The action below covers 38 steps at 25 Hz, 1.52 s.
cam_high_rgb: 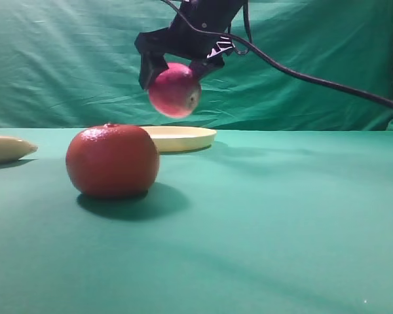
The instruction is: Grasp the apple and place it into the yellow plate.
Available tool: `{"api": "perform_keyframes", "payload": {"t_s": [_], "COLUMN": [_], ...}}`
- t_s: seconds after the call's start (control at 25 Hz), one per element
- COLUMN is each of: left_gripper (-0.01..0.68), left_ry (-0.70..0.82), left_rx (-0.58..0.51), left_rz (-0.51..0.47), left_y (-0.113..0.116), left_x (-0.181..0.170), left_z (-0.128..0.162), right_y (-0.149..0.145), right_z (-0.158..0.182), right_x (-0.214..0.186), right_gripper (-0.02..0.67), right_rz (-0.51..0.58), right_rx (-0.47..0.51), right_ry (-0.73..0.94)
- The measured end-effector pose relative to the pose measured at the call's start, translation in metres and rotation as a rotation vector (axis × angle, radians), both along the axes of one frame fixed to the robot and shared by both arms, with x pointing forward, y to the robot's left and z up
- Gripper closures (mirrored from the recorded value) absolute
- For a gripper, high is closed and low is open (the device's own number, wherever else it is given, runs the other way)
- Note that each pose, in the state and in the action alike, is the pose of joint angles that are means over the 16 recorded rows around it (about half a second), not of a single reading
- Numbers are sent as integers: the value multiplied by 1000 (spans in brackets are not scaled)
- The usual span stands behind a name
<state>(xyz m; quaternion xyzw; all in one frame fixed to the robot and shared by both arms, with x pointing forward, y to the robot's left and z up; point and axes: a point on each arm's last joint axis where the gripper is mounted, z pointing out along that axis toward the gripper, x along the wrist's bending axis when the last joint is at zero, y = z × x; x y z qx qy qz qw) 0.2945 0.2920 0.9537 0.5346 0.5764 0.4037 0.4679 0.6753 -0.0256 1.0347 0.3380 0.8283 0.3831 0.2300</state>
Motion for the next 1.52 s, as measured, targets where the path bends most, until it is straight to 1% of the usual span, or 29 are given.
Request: {"api": "perform_keyframes", "payload": {"t_s": [0.08,0.16,0.32,0.48,0.56,0.64,0.76,1.0,1.32,1.52], "left_gripper": [516,516,516,516,516,516,516,516,516,516], "left_ry": [0,0,0,0,0,0,0,0,0,0], "left_rx": [0,0,0,0,0,0,0,0,0,0], "left_rz": [0,0,0,0,0,0,0,0,0,0], "left_y": [0,0,0,0,0,0,0,0,0,0], "left_x": [0,0,0,0,0,0,0,0,0,0], "left_z": [0,0,0,0,0,0,0,0,0,0], "right_y": [-4,-9,-23,-40,-49,-58,-72,-101,-141,-165], "right_z": [16,33,70,104,119,132,147,160,147,136], "right_x": [-5,-13,-32,-56,-68,-82,-103,-150,-222,-262], "right_gripper": [120,193,360,517,578,620,646,649,649,649], "right_rz": [10,17,7,-30,-53,-79,-116,-146,-142,-140], "right_rx": [-20,-41,-74,-94,-97,-91,-66,-2,79,110], "right_ry": [-5,-7,7,42,61,78,91,81,36,6]}}
